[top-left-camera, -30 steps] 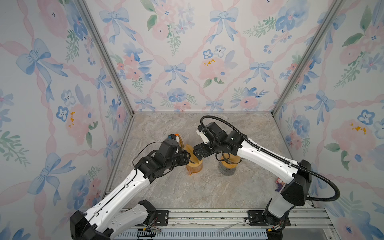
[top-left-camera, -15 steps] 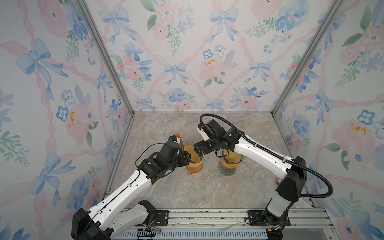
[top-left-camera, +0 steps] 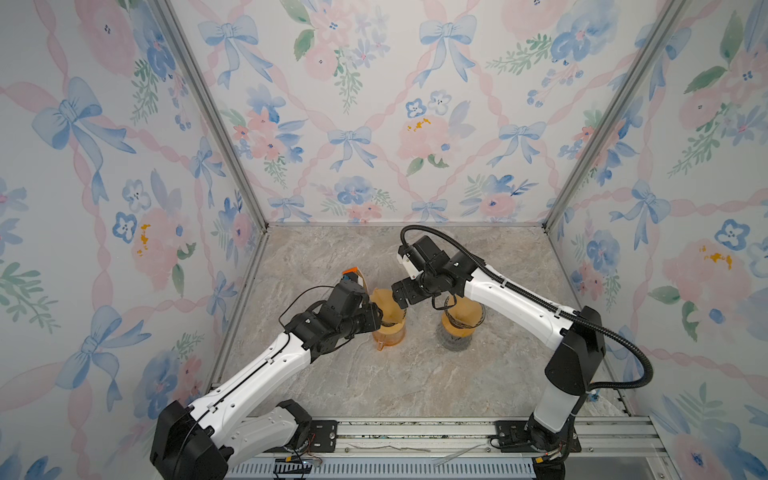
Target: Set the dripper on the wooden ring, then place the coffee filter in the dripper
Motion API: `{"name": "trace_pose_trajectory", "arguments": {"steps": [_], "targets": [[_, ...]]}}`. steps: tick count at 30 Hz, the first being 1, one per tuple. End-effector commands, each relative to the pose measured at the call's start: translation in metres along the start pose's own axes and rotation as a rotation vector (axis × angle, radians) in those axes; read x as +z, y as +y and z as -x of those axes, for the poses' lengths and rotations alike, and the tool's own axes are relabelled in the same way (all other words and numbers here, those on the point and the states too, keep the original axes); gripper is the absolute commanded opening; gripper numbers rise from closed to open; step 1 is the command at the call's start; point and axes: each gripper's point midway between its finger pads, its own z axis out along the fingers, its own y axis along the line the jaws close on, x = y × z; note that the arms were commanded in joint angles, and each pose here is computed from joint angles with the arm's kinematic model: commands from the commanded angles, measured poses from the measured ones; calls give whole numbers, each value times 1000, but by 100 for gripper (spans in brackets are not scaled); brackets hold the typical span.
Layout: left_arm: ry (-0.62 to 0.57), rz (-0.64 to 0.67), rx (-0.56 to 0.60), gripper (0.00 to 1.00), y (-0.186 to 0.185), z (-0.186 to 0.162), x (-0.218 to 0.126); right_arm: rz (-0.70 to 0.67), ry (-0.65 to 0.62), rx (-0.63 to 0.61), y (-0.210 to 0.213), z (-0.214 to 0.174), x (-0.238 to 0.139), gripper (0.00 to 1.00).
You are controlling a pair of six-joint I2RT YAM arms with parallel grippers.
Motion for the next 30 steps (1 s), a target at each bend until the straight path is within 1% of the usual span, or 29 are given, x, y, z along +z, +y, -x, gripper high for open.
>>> {"name": "trace_pose_trajectory", "arguments": {"steps": [1,10,16,19,24,26,30], "targets": [[-10,26,29,50,6,0,4,-28,27,3,-12,-2,3,96],[-12,46,29,50,13,2,6,-42,51,13,-21,-8,16,96],[-6,65,9,50,23,0,9,-65,53,23,-26,-13,19,96],[4,61,6,50,23,-2,9,-13,31,34,-18,-11,14,96],[11,56,6,50,21,-2,10,114,-1,23,5,-6,6,96],[11,55,7,50,21,-2,10,131,6,21,9,-7,7,96],[9,58,6,50,22,-2,10,101,40,20,4,-15,15,96]]}}
